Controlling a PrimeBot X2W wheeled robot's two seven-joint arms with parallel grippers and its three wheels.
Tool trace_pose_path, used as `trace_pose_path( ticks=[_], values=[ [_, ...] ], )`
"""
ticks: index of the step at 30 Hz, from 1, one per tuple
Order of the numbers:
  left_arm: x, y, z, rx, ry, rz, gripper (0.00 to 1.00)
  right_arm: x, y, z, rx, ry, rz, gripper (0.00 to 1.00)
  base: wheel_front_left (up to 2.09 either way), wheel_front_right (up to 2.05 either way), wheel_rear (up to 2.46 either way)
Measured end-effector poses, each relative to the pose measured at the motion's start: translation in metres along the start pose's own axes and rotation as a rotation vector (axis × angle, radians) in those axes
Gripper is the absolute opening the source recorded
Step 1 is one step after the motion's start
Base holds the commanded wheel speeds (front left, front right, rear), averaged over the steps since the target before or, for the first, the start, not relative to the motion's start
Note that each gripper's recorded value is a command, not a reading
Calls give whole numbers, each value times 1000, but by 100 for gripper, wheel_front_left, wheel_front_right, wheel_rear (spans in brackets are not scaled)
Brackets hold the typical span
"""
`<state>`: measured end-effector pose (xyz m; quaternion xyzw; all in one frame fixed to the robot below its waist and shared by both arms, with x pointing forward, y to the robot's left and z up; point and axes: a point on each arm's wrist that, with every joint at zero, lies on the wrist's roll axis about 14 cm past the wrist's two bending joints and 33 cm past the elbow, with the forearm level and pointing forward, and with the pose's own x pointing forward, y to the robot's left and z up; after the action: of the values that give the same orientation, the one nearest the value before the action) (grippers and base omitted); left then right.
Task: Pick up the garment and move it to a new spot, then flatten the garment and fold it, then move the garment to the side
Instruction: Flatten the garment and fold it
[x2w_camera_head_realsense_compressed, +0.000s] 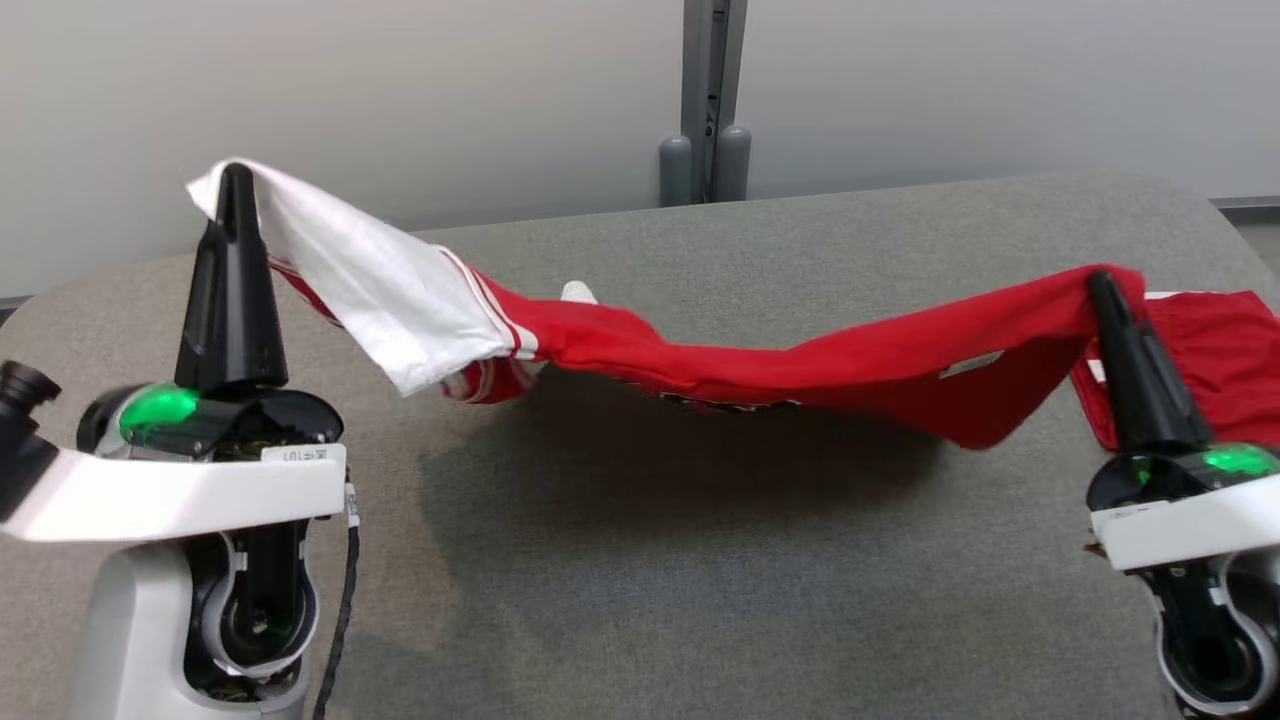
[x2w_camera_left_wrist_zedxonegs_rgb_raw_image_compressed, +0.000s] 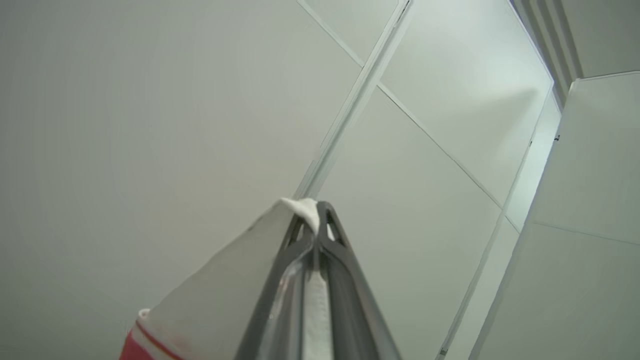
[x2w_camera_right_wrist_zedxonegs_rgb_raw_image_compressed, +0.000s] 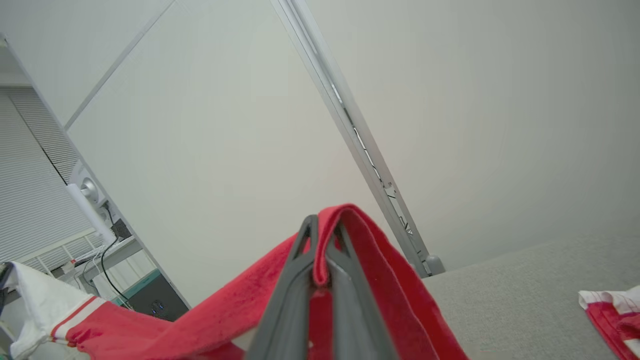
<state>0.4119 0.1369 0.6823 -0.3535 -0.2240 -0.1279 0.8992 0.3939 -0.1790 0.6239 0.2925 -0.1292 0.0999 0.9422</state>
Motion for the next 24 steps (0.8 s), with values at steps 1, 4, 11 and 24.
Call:
trace_pose_path(
  ticks=[1,4,11,24],
  values=[
    [4,-9,5,-2,-11,-29,0,-2,3,9,-7,-16,8,0,0,0,0],
    [14,-38,17,-11,-33,-125,0,-6,12,35,-15,-64,33,0,0,0,0],
    [43,-67,19,16,-13,-237,0,-4,10,58,-16,-95,27,0,0,0,0],
    [185,-26,-36,295,83,-258,0,149,-5,44,-45,-44,77,0,0,0,0]
  ],
)
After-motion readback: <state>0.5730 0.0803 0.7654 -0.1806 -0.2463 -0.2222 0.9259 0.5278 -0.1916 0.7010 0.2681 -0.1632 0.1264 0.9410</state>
